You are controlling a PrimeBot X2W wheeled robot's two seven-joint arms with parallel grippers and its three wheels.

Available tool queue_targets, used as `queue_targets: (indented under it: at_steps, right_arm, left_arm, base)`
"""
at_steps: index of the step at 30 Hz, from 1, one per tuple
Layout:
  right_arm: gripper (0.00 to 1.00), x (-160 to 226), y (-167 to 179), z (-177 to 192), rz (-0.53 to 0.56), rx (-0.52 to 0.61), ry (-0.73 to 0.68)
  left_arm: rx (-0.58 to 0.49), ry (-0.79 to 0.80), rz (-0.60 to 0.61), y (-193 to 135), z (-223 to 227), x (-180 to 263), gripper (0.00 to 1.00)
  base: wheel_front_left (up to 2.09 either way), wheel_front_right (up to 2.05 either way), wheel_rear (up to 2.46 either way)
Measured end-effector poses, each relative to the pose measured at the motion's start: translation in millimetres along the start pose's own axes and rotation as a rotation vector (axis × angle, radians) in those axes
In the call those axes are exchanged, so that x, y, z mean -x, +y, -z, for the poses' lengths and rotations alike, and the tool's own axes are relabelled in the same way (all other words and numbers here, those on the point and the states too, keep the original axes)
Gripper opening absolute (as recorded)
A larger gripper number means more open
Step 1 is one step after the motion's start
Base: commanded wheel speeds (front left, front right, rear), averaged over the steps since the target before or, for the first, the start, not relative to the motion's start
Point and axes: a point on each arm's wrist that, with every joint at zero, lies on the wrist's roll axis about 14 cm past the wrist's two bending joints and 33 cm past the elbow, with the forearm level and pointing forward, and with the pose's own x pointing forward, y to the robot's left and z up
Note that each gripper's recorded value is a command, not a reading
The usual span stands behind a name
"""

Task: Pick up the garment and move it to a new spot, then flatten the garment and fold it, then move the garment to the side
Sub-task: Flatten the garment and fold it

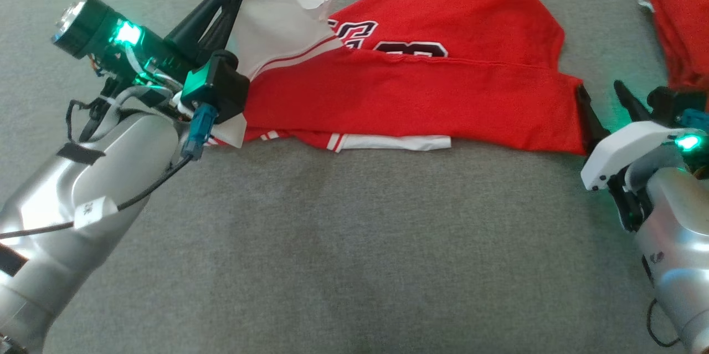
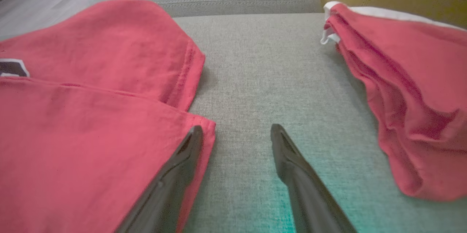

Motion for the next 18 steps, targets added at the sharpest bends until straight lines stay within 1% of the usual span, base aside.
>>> queue_targets:
  at_steps: [2,5,8,10,12,14,15,16,17,18]
  right_arm:
    - [0.85,-2.8,1.2,7.1,-0.003,0.010,0.032]
    - [0.97,-6.0,6.4,11.2,-0.016,0.021,0.052]
    - [0.97,-8.3,9.7,11.1,-0.029,0.040,0.064]
    - [0.94,-9.6,11.6,11.0,-0.037,0.052,0.072]
    - [0.71,-10.4,12.4,11.8,-0.045,0.066,0.080]
    - [0.42,-11.3,16.6,12.7,-0.063,0.091,0.088]
    - [0.33,-12.0,18.9,12.1,-0.073,0.109,0.090]
    - [0.11,-12.6,20.9,11.0,-0.082,0.122,0.091]
    - [0.00,-12.8,22.4,10.3,-0.086,0.123,0.091]
    - [0.00,-12.5,24.4,10.3,-0.092,0.123,0.092]
  left_arm:
    - [-0.003,0.001,-0.004,3.5,-0.4,3.0,0.00]
    - [-0.008,0.005,-0.015,8.6,0.2,7.5,0.00]
    - [-0.014,0.020,-0.018,10.6,4.7,14.1,0.00]
    - [-0.019,0.025,-0.020,12.5,6.5,18.0,0.00]
    - [-0.023,0.029,-0.028,15.4,7.3,21.1,0.00]
    - [-0.028,0.034,-0.032,17.8,8.2,24.1,0.00]
    - [-0.029,0.033,-0.032,18.7,7.8,25.4,0.00]
    - [-0.031,0.033,-0.033,19.4,7.5,26.8,0.00]
    - [-0.032,0.034,-0.034,19.7,7.6,28.2,0.00]
    - [-0.035,0.034,-0.035,20.1,7.3,29.5,0.00]
  base:
    - [0.00,0.00,0.00]
    - [0.00,0.00,0.00]
    - [0.00,0.00,0.00]
    - [0.00,0.00,0.00]
    - [0.00,0.00,0.00]
    - [0.00,0.00,0.00]
    - [0.00,0.00,0.00]
    - [0.00,0.00,0.00]
    - [0.00,0.00,0.00]
    - [0.00,0.00,0.00]
